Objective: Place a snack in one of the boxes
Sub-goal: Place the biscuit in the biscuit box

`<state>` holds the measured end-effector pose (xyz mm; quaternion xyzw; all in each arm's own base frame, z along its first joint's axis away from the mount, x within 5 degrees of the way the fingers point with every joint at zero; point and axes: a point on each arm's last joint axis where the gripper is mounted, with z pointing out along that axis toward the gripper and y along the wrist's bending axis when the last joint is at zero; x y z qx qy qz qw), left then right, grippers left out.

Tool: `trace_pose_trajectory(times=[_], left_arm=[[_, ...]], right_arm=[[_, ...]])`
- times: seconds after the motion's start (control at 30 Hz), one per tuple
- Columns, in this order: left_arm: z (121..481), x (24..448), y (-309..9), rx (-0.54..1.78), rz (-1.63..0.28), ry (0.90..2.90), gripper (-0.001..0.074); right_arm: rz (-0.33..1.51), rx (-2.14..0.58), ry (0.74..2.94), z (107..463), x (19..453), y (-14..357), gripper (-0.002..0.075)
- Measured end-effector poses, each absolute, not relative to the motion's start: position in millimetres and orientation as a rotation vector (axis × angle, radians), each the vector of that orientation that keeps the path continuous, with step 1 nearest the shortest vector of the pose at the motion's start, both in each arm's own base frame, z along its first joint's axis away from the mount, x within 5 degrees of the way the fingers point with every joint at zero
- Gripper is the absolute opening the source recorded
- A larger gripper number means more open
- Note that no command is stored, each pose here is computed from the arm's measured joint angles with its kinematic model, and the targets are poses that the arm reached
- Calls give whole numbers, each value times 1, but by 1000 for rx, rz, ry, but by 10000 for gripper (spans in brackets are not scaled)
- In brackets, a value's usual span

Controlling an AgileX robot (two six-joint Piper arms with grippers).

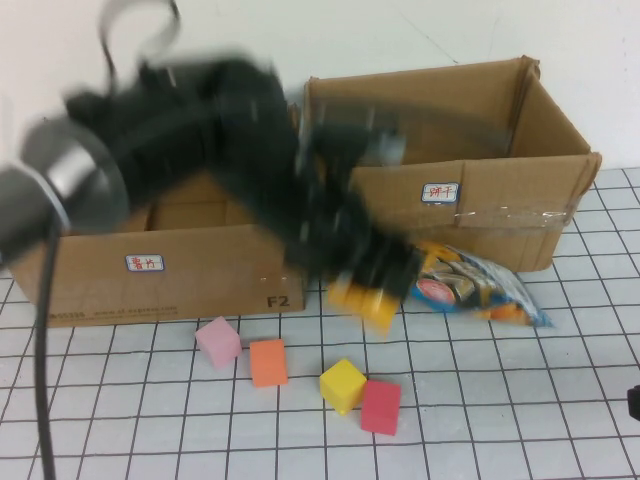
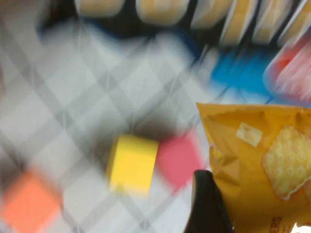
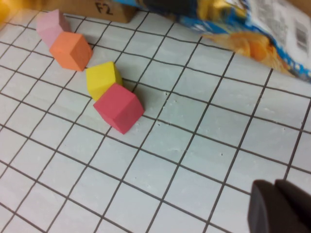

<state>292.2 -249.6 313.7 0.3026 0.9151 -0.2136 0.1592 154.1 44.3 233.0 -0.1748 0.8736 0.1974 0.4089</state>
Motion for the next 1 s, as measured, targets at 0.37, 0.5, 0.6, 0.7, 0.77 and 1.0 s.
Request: trace_pose_trajectory(times=[0.37,0.5,0.6,0.7,0.77,1.0], left_arm=[[398,335,-264,792,-505,1996,401],[378,365,-277,780,-392,1847,401],[357,382,-287,782,-345,1791,401],[336,393,-294,807,-311,1782,401],[325,398,-296,813,-304,1793,401],[309,416,-279,807,-245,1845,517]], right_arm=[[503,-433,2198,233,154,44,-1],[503,-433,2198,233,154,44,-1],[505,-435,2199,233,154,45,-1],[508,-437,2199,233,154,45,-1],[509,-437,2200,233,154,45,-1],[528,-455,2196,234,153,46,-1]])
